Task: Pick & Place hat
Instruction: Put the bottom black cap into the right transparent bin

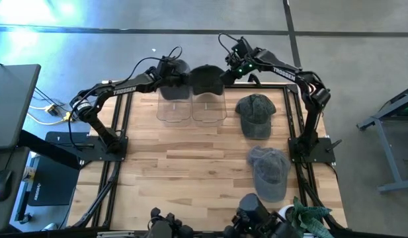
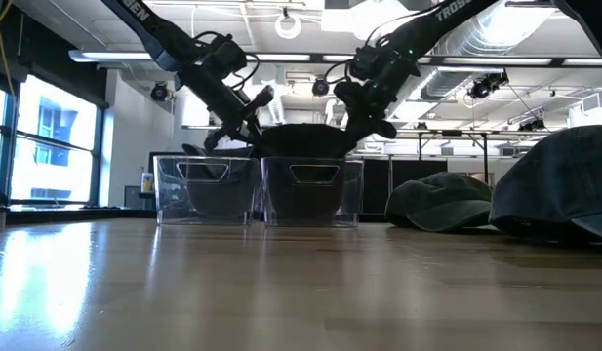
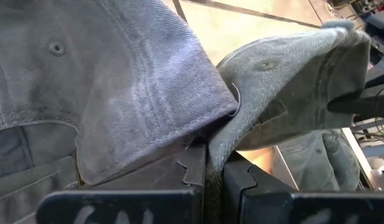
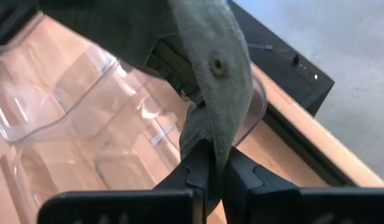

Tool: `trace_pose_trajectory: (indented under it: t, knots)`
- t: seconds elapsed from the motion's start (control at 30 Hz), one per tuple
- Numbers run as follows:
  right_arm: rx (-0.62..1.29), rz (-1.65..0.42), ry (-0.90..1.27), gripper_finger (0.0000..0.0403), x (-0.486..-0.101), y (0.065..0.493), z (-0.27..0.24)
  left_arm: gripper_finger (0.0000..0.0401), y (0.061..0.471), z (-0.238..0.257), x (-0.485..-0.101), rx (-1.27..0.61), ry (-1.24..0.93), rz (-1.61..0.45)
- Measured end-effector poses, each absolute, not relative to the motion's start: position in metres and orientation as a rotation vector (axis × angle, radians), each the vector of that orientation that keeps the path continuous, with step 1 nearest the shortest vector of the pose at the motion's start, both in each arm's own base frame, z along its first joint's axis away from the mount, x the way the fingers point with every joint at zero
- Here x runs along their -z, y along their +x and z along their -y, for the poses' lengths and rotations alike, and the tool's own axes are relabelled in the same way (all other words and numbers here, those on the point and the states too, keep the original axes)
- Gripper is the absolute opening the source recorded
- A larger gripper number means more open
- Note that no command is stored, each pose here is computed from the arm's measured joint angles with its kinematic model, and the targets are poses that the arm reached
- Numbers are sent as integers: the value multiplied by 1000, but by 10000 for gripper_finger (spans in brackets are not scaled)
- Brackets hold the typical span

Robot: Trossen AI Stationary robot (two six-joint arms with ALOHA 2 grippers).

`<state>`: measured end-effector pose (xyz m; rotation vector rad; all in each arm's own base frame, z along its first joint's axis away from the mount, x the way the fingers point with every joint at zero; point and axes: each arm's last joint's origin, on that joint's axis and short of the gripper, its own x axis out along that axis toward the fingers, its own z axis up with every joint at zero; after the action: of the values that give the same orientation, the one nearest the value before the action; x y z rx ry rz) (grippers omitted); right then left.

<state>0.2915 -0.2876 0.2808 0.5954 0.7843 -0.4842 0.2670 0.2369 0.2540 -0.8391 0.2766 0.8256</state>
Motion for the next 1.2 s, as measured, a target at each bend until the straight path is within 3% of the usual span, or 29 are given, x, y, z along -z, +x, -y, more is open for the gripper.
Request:
trace_pose_trajectory:
  t: [0.17, 0.57, 0.93, 1.2]
  knots:
    - [480, -738, 606, 9, -281, 286, 299, 53, 261, -243, -254, -816, -857, -277]
    - [476, -662, 650, 81, -269, 287, 318, 143, 266, -247, -253, -752, -876, -234]
    - [622, -615, 650, 185, -272, 285, 326, 157, 266, -250, -258, -810, -829, -165]
    - [520, -527, 644, 204, -279, 290, 327, 157, 269, -253, -269, -784, -784, -55]
